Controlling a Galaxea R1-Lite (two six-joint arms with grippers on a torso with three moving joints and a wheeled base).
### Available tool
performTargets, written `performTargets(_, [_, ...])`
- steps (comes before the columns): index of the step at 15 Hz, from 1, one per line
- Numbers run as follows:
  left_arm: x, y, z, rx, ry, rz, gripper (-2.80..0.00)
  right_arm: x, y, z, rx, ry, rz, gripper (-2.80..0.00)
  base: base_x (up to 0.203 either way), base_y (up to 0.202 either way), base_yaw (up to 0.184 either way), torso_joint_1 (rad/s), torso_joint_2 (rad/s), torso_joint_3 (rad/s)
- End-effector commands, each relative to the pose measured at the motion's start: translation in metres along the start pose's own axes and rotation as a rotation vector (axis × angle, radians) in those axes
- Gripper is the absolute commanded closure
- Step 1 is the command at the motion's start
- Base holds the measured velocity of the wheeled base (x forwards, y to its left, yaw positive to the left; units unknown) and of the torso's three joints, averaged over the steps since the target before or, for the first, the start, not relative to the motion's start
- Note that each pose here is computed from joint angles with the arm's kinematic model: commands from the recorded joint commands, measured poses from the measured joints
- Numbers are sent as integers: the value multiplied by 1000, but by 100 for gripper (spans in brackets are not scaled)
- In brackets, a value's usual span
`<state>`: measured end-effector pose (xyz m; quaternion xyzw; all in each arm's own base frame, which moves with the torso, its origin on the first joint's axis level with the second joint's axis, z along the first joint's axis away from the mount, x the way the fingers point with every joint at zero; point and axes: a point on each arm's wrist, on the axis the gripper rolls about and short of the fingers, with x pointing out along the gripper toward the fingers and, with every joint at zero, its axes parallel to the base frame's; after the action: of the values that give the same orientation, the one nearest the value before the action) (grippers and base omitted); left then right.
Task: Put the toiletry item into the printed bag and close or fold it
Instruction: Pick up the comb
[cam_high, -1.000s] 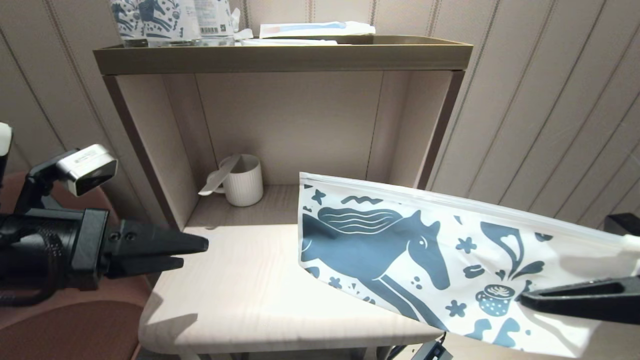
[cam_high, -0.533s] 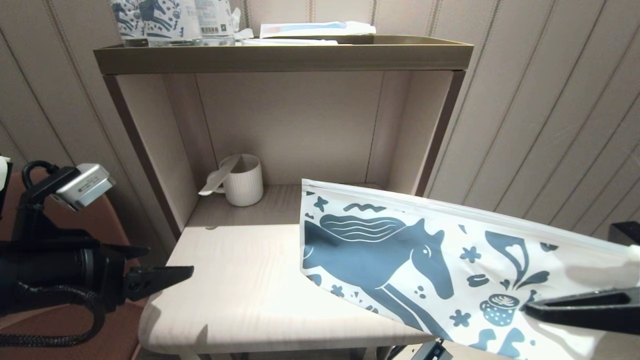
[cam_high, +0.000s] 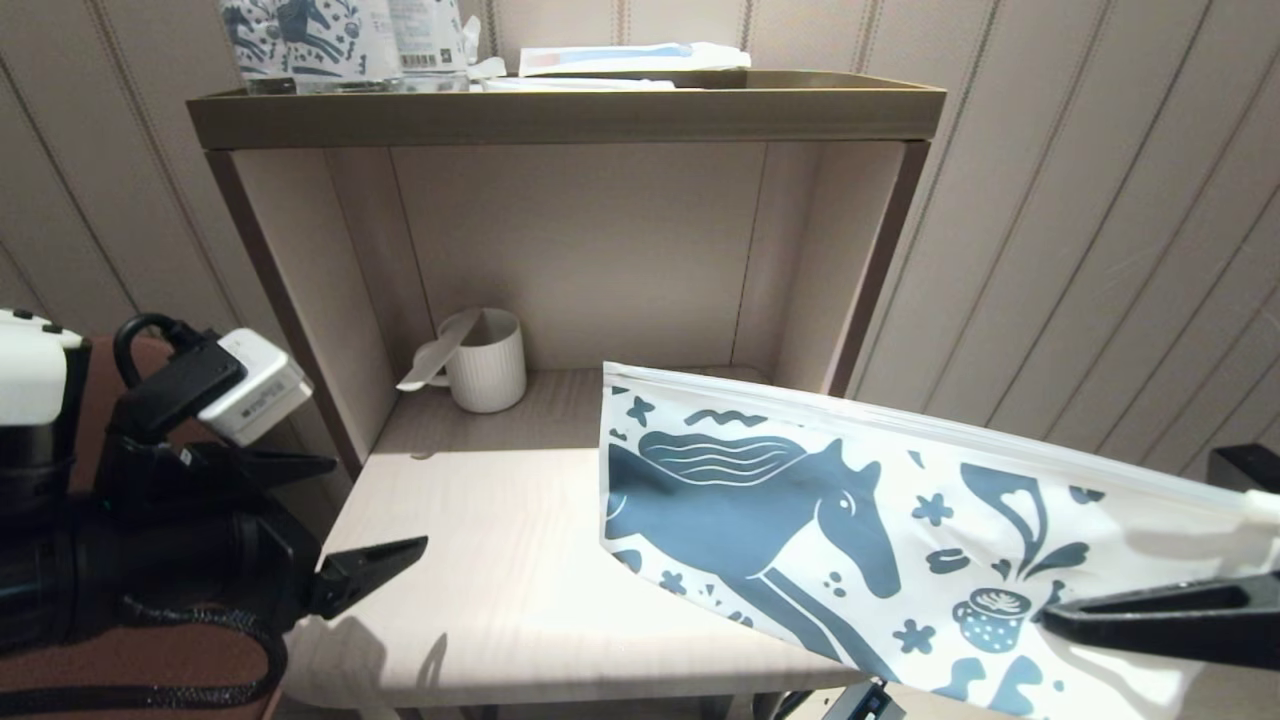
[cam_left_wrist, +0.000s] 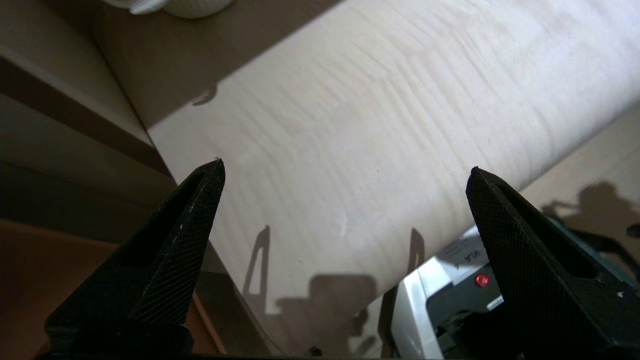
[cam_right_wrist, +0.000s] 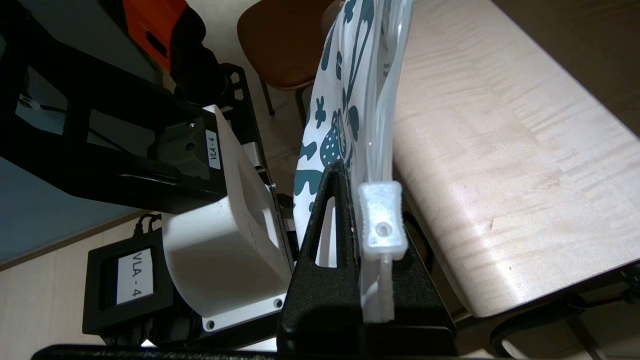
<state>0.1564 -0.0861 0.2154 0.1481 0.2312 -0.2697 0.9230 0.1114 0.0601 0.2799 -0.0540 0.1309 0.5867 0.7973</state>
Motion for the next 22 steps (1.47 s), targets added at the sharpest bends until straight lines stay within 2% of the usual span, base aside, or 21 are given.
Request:
performTargets(1, [-1,-11,-10,113,23,-14,-280,1,-2,-1,6,4,6,0,0,0,0,0,0,0])
performTargets(3, [2,-11,-13,254,3,7,-280,1,-2,-1,10,5,0,0,0,0,0,0,0,0])
performTargets(4, [4,-11,-15,331,-5,37,-280,0,-2,-3,14,7,-5,0,0,0,0,0,0,0])
performTargets(5, [9,-10,-18,403,1,101,-280,0,-3,-5,21,10,-11,0,0,0,0,0,0,0])
performTargets(10, [25,-6,-11,666,45,290,-280,2,-6,-12,47,26,-16,0,0,0,0,0,0,0])
performTargets(13, [46,-5,-1,704,12,323,-280,5,-14,-15,67,29,-17,0,0,0,0,0,0,0])
performTargets(15, [53,-4,5,704,-35,349,-280,8,-18,-14,65,26,-15,0,0,0,0,0,0,0])
performTargets(22, [75,-5,1,712,-19,334,-280,13,-29,-16,79,33,-27,0,0,0,0,0,0,0])
